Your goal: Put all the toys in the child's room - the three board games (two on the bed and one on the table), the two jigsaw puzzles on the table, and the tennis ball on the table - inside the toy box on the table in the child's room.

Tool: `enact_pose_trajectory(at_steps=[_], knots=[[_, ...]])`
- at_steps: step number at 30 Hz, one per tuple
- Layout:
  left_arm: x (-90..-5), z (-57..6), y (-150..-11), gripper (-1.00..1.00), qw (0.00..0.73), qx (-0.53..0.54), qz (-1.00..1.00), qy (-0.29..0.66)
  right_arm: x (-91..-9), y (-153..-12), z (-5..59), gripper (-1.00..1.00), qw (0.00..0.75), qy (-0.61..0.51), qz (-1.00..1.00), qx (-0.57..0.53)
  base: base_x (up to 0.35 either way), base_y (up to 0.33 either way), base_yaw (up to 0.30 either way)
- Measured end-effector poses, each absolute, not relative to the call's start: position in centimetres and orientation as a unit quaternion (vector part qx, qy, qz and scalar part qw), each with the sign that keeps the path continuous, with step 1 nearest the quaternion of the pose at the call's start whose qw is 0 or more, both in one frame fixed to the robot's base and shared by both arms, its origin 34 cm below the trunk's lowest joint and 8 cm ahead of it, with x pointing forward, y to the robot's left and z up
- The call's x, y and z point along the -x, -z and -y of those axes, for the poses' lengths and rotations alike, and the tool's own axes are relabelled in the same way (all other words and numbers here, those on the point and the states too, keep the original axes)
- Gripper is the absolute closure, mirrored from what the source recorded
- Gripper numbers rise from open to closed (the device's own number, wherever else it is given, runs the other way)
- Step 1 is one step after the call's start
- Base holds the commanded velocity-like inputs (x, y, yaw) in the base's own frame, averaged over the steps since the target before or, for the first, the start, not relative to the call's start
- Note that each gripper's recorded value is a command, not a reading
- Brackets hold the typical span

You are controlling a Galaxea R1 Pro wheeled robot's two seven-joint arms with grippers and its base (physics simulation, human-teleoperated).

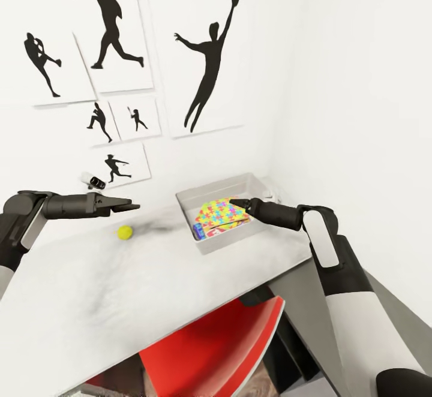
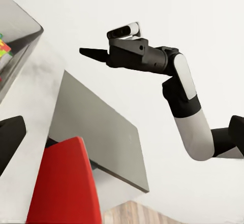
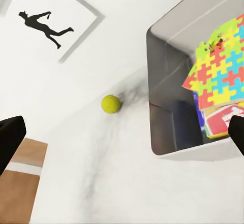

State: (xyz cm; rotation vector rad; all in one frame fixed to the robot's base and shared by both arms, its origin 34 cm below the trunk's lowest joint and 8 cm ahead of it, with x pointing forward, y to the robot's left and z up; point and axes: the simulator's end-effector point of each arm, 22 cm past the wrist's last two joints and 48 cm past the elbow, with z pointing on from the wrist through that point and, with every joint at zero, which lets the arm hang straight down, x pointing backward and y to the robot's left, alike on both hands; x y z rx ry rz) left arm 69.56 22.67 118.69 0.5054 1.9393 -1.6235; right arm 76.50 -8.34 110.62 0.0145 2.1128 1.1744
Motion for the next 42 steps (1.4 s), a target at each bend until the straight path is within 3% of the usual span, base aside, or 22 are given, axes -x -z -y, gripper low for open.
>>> enact_pose_trajectory(at_steps=[42], knots=[[-68.2, -22.7, -122.4, -1.0, 0.3, -0.207, -0.714, 0.597, -75.6, -114.2, 9.9, -1.0, 0.382, -0.457, -0.803, -0.015, -0.001, 0.0, 0.023]])
